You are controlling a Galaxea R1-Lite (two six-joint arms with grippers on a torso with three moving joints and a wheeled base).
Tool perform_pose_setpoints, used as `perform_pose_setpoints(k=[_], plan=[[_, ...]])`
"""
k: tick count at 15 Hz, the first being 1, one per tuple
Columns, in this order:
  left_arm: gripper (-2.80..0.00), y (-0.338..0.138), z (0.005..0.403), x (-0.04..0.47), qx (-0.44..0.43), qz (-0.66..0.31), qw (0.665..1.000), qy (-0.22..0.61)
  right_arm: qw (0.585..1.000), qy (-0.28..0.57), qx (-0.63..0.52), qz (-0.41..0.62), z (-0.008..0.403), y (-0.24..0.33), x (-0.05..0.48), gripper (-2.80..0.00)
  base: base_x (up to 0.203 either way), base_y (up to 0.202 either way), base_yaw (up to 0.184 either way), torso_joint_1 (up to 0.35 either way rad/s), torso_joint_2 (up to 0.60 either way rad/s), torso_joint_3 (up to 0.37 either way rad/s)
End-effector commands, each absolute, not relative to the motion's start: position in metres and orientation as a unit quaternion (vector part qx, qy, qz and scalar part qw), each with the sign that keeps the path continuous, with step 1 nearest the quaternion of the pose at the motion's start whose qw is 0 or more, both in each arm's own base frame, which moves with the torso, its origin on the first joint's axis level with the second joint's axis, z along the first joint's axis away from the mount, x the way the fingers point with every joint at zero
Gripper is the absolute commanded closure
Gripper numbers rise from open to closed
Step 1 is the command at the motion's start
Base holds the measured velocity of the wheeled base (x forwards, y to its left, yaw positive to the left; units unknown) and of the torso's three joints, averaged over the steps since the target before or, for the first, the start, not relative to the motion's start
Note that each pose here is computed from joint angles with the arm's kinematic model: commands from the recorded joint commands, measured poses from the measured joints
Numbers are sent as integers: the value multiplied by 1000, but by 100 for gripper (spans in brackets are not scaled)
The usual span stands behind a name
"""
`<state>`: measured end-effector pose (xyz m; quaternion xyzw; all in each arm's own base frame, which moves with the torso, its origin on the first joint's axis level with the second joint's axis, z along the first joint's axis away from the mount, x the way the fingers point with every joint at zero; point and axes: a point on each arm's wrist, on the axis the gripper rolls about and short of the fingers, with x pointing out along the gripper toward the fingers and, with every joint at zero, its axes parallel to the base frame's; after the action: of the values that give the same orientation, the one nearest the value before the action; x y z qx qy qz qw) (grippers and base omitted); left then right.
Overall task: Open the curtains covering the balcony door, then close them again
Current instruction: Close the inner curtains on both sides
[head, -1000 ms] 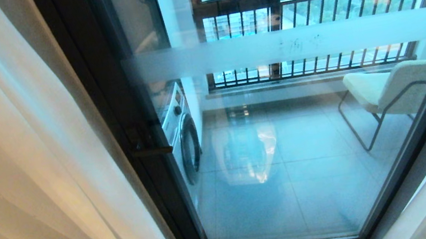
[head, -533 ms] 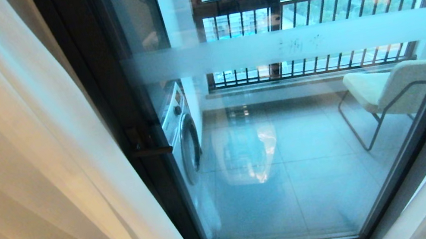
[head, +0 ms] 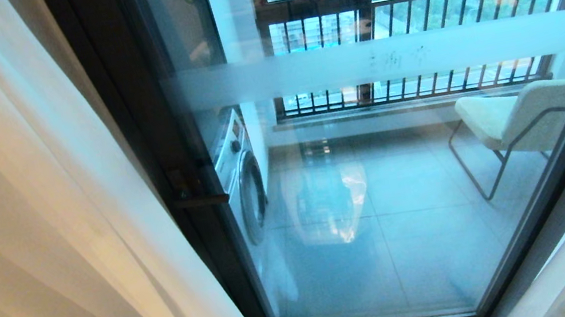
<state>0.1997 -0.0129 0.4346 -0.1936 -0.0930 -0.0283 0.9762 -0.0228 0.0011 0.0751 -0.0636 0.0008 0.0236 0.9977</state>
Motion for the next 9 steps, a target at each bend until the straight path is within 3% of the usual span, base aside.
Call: perform_pose_setpoints(k=[1, 9], plan=[[0, -13, 433, 200, -195, -28, 976, -90, 998, 1, -64, 24, 75, 1, -23, 0, 0, 0, 0, 0, 0, 0], [0, -13, 430, 203, -170, -25, 982, -85, 998, 1, -64, 24, 75, 1, -23, 0, 0, 0, 0, 0, 0, 0]])
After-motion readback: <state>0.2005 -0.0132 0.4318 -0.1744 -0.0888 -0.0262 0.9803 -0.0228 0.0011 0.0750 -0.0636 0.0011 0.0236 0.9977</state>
